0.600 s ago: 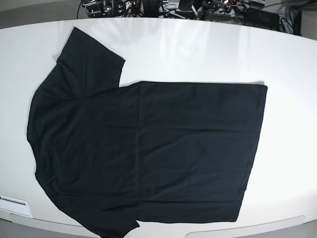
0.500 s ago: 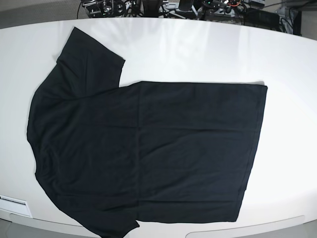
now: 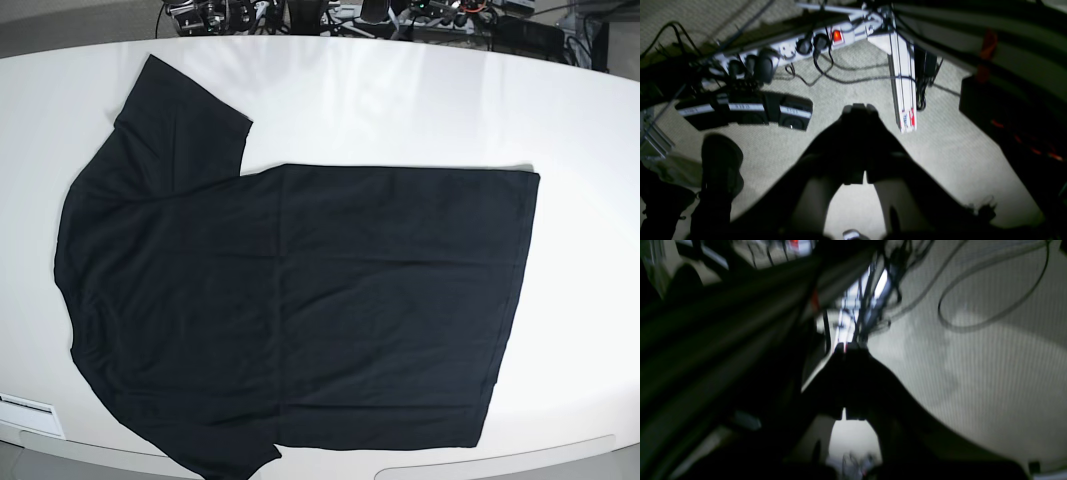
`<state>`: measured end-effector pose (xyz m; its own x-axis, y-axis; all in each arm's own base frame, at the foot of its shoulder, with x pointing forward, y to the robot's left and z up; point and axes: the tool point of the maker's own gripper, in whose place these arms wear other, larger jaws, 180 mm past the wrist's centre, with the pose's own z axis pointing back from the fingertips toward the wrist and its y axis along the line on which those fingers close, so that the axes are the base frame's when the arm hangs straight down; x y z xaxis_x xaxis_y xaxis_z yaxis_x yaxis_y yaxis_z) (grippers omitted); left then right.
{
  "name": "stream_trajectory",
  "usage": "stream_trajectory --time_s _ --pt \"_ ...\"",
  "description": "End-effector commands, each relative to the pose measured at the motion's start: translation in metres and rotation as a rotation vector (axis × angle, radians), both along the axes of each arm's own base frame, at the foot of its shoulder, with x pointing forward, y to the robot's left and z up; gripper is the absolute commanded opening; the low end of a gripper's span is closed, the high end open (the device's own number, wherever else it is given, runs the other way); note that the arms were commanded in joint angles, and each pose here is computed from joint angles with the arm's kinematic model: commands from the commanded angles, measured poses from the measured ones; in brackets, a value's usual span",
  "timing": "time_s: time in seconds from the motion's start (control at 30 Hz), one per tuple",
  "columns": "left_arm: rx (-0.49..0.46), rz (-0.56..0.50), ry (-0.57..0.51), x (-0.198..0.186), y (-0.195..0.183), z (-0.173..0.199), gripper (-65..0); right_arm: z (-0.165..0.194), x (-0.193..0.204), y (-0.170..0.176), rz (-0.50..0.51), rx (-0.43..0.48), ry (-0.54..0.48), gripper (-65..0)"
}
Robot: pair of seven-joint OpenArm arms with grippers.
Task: Fold the T-shirt properly
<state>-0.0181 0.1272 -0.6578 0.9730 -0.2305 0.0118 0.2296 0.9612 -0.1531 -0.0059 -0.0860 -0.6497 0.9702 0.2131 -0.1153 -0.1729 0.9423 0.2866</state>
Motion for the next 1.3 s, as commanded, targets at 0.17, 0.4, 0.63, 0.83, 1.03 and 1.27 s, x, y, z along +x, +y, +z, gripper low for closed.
stream_trajectory --time_s 0.17,0.4,0.63,0.83,1.03,1.27 --pt "-0.023 -0.031 0.07 -0.029 0.008 0.006 -65.0 0.008 -0.032 -0.005 0.039 -0.015 0.097 -65.0" --pt "-0.026 -0.074 0.083 -0.073 0.029 0.025 -65.0 0.032 -0.073 -0.009 0.06 -0.018 0.055 -65.0" --pt "0.004 -0.133 0.132 -0.115 0.056 0.072 -65.0 0.089 -0.116 -0.001 -0.016 0.036 0.037 -65.0" --pt "-0.034 -0.196 0.049 -0.121 0.065 0.131 -65.0 0.149 -0.132 -0.004 0.025 0.048 -0.022 -65.0" --pt "-0.01 -0.27 -0.054 -0.092 0.085 0.185 -65.0 0.21 -0.119 -0.016 0.07 0.014 -0.112 -65.0" --pt "0.043 -0.303 -0.236 -0.021 0.103 0.244 -65.0 0.268 -0.064 -0.044 0.144 -0.16 -0.325 -65.0"
